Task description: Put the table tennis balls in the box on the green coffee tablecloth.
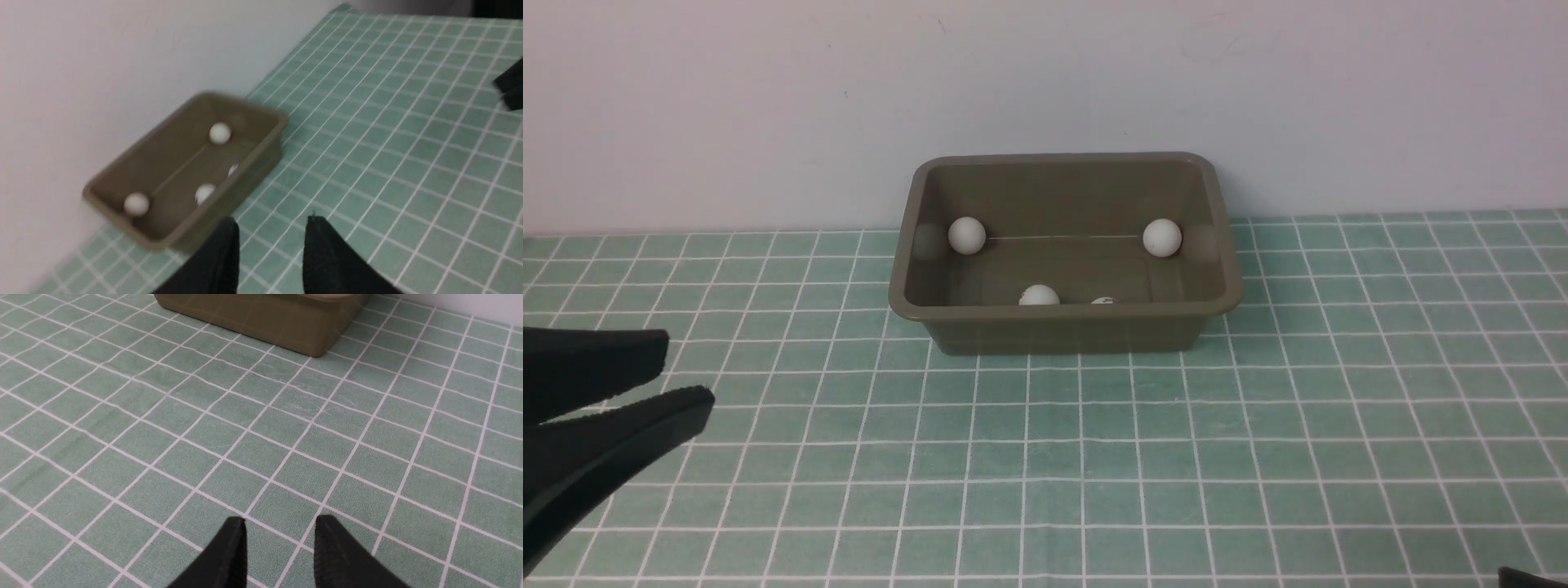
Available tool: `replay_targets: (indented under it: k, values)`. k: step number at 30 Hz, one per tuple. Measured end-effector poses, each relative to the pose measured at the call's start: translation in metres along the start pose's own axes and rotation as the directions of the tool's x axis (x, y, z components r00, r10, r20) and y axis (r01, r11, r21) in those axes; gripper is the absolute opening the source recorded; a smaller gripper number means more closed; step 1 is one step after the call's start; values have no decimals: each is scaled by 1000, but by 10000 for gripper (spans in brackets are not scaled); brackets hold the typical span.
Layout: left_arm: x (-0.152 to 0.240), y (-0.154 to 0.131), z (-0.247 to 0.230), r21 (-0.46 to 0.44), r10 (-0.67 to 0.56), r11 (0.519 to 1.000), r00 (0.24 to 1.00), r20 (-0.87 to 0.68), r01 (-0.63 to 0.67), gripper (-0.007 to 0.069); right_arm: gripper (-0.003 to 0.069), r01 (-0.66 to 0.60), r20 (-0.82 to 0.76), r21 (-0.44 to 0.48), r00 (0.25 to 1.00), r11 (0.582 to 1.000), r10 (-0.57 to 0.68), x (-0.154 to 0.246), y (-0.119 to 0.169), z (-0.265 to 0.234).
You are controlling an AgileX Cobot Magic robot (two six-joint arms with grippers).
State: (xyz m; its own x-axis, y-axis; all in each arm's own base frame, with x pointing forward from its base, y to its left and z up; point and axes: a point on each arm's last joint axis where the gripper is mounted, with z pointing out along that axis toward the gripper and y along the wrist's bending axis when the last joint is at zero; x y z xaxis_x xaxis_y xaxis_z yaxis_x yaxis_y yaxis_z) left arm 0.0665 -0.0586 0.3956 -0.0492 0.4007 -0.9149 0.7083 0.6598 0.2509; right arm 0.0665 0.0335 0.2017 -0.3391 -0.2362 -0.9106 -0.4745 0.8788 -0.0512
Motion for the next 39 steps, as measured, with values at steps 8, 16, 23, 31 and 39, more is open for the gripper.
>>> replay_targets:
  k: [8, 16, 23, 31, 39]
  values:
    - [83, 22, 41, -340, -266, 916, 957, -119, 213, 206, 223, 0, 0, 0, 1000, 1000, 0, 0, 0, 0]
    - [152, 12, 43, -493, -400, 821, 907, -135, 288, 206, 223, 0, 0, 0, 1000, 1000, 0, 0, 0, 0]
    - [185, 2, 30, -614, -504, 698, 862, -54, 370, 206, 223, 0, 0, 0, 1000, 1000, 0, 0, 0, 0]
    - [216, -18, 26, -635, -482, 679, 876, -7, 368, 206, 223, 0, 0, 0, 1000, 1000, 0, 0, 0, 0]
    - [231, -27, 26, -635, -466, 671, 884, 39, 382, 206, 223, 0, 0, 0, 1000, 1000, 0, 0, 0, 0]
